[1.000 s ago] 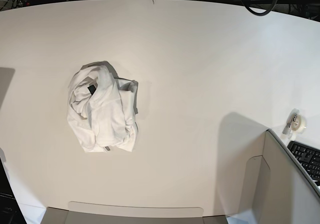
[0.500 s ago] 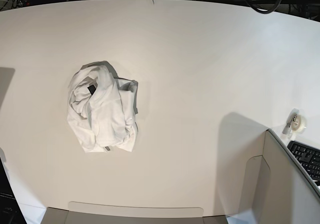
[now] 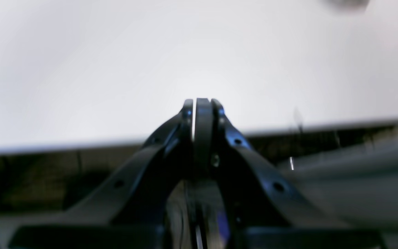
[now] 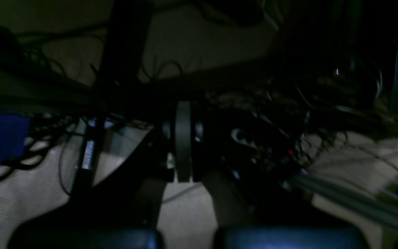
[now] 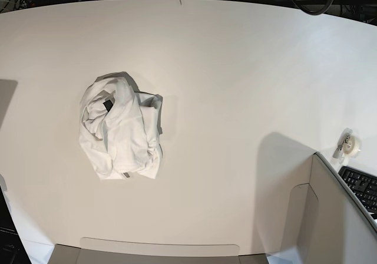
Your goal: Layout the t-shirt on the table in an organized manner, then fold the t-shirt properly
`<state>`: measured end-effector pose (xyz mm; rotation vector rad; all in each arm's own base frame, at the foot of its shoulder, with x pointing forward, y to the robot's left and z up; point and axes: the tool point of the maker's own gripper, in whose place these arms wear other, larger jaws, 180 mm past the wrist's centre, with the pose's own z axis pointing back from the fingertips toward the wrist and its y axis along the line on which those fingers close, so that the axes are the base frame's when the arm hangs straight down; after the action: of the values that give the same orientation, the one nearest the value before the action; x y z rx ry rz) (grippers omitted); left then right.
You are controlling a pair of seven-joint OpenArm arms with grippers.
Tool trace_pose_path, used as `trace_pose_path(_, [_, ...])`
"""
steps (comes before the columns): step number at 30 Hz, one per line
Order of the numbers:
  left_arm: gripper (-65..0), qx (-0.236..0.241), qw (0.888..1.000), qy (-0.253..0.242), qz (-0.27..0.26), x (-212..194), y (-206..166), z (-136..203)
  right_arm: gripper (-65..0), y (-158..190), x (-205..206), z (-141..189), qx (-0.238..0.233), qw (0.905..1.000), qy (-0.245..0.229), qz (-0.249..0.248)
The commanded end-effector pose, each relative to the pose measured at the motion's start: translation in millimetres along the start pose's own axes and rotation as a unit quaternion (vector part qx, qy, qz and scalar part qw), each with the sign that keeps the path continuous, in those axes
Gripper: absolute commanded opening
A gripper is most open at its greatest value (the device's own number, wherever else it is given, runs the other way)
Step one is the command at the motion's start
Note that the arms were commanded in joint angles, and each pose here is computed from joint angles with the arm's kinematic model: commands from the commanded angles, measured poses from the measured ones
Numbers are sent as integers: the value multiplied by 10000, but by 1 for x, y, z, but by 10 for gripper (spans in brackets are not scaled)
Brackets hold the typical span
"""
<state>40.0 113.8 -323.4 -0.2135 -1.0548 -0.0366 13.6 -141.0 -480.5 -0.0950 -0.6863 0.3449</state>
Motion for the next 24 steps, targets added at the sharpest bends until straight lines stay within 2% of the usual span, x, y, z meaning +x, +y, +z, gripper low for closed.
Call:
trace_pose_path(1, [-650, -38, 9993, -370, -7, 18, -3, 5, -650, 4, 1, 6, 83, 9999, -74, 60])
trace_pose_path(6, [-650, -55, 9876, -1567, 51, 66, -6, 16, -650, 28, 13, 8, 453, 9983, -334, 121])
trace_pose_path(9, [-650, -62, 9815, -1913, 50, 78, -7, 20, -650, 37, 20, 12, 595, 9966, -563, 128])
trace_pose_path(16, [-650, -71, 9821, -1882, 32, 78, -6, 17, -650, 44, 45, 37, 816, 9848, -1521, 166])
trace_pose_path(24, [-650, -62, 9888, -1491, -27, 64, -4, 6, -650, 40, 90, 64, 778, 9686, -2359, 58])
